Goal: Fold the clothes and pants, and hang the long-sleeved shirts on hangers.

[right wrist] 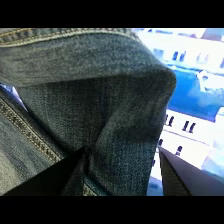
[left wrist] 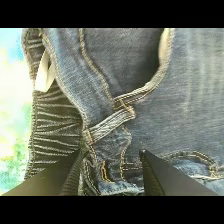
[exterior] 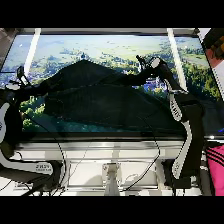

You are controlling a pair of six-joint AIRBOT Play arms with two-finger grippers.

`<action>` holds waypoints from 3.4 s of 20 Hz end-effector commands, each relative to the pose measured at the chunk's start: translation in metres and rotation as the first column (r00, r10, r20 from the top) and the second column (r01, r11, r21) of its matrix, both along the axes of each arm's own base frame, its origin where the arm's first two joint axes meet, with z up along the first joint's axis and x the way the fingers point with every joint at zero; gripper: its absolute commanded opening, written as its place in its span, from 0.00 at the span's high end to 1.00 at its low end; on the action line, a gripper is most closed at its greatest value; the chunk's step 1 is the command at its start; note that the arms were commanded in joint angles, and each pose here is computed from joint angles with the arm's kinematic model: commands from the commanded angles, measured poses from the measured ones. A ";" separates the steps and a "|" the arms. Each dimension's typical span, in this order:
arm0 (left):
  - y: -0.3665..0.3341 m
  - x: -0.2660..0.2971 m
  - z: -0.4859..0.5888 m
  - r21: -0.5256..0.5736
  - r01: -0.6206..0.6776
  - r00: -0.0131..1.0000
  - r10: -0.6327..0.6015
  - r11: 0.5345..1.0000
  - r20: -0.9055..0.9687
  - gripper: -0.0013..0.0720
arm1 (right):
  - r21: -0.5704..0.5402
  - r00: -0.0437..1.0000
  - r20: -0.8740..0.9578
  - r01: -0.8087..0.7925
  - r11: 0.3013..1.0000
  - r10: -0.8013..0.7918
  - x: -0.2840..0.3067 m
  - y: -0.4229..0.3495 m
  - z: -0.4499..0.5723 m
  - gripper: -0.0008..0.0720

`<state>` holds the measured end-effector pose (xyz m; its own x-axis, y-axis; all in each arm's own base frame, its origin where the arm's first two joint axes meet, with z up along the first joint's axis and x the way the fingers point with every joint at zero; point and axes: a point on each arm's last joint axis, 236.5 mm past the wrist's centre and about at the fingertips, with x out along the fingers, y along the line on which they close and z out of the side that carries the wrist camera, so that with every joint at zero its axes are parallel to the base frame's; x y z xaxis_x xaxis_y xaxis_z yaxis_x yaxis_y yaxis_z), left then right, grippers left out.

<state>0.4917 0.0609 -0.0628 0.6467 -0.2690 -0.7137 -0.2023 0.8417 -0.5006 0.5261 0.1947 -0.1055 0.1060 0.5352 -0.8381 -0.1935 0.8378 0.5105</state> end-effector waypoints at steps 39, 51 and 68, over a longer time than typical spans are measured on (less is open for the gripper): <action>-0.006 -0.013 -0.016 0.026 0.072 0.996 -0.071 0.997 -0.061 0.96 | -0.031 0.933 0.061 -0.355 0.935 0.356 -0.117 0.133 0.143 0.32; -0.013 -0.019 -0.017 0.003 0.097 0.992 -0.096 0.995 -0.079 0.96 | 0.073 0.954 -0.119 0.285 0.956 -0.275 -0.025 -0.135 0.129 0.32; -0.036 -0.031 -0.018 -0.055 0.166 0.978 -0.172 0.985 -0.117 0.96 | 0.124 0.894 -0.332 0.357 0.926 -0.301 -0.028 -0.145 0.003 0.21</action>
<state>0.4609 0.0273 -0.0810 0.5036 -0.3944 -0.7687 -0.1256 0.8468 -0.5168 0.5000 0.0387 -0.0907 0.0909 0.6618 -0.7442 0.2787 0.7005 0.6570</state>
